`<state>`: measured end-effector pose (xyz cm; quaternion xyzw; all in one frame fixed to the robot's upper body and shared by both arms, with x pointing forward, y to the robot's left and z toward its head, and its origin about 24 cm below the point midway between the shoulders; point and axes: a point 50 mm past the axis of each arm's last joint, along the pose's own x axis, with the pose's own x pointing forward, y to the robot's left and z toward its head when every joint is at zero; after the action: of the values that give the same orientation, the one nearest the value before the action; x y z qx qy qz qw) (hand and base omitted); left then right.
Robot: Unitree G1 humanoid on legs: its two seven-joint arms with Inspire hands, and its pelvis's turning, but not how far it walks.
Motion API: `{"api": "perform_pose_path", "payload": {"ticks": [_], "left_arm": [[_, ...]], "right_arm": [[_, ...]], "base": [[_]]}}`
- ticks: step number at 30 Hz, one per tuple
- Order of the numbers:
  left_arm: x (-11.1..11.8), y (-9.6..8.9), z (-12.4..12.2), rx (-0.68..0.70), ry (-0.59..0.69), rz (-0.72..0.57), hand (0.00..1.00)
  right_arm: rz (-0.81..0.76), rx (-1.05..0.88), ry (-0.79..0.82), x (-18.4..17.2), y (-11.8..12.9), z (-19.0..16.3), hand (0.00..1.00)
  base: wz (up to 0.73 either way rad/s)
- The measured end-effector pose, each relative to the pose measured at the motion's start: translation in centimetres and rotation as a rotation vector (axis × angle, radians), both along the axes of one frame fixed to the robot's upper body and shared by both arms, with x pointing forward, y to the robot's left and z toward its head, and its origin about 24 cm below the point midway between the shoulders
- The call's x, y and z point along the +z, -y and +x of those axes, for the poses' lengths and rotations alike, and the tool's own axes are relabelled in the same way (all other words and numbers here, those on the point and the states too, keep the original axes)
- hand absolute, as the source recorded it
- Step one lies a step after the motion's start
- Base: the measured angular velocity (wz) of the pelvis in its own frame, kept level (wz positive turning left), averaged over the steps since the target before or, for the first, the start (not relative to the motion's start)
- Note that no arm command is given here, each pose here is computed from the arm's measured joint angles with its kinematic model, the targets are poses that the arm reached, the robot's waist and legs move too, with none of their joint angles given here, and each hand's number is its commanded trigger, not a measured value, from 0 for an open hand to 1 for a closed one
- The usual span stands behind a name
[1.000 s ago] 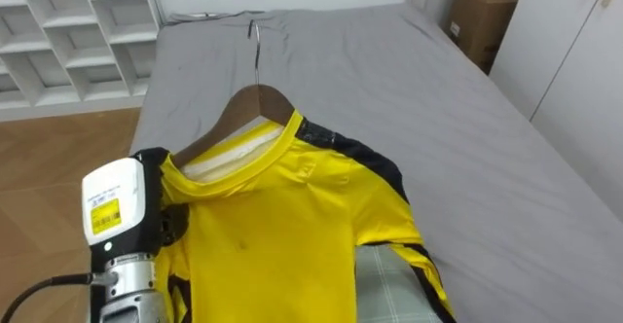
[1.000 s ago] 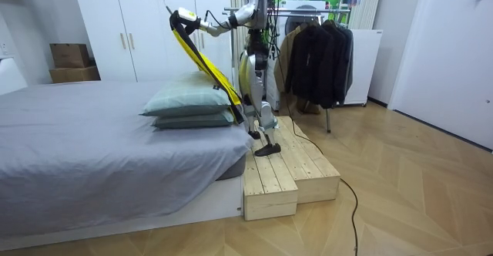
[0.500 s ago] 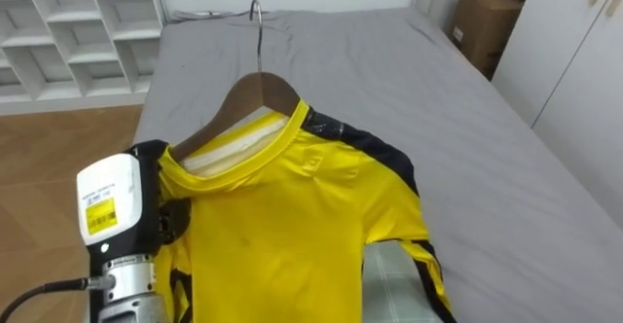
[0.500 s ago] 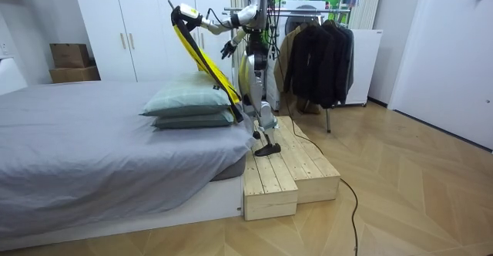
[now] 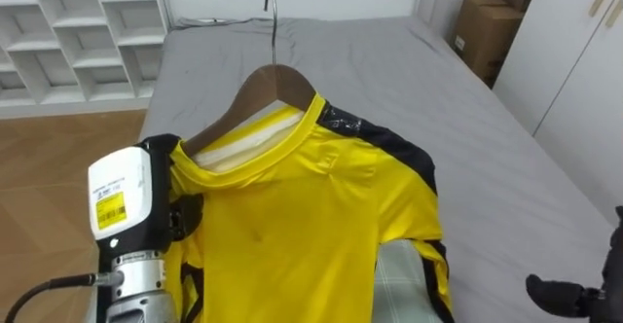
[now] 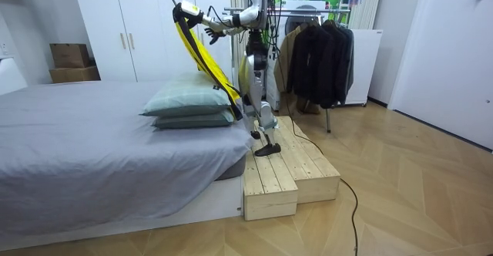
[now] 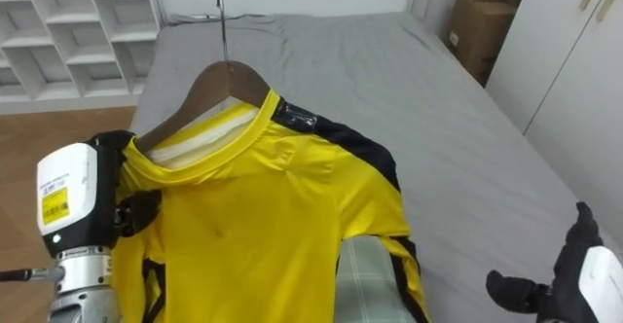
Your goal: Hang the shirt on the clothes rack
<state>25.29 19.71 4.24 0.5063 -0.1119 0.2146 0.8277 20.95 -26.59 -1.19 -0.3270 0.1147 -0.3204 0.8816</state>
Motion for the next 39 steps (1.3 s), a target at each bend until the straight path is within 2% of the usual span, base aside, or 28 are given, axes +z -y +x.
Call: {"api": "perform_pose_path", "payload": {"ticks": [10, 16, 33, 39], "left_arm": [[0.1, 0.0, 0.2, 0.004, -0.055, -0.002, 1.00], [1.4, 0.4, 0.2, -0.012, -0.003, -0.010, 1.00], [1.5, 0.6, 0.3, -0.034, -0.025, 0.027, 1.00], [2.5, 0.9, 0.3, -0.048, 0.020, 0.058, 1.00]], "right_arm": [[-0.113, 0.169, 0.113, 3.5, -3.2, 2.0, 0.00], [-0.174, 0.249, 0.148, 4.9, -4.3, 2.5, 0.00], [-0.291, 0.378, 0.205, 8.2, -5.6, 3.7, 0.00], [-0.323, 0.397, 0.230, 9.2, -5.6, 4.0, 0.00]], "base": [[-0.08], [-0.01], [0.00], [0.00]]}}
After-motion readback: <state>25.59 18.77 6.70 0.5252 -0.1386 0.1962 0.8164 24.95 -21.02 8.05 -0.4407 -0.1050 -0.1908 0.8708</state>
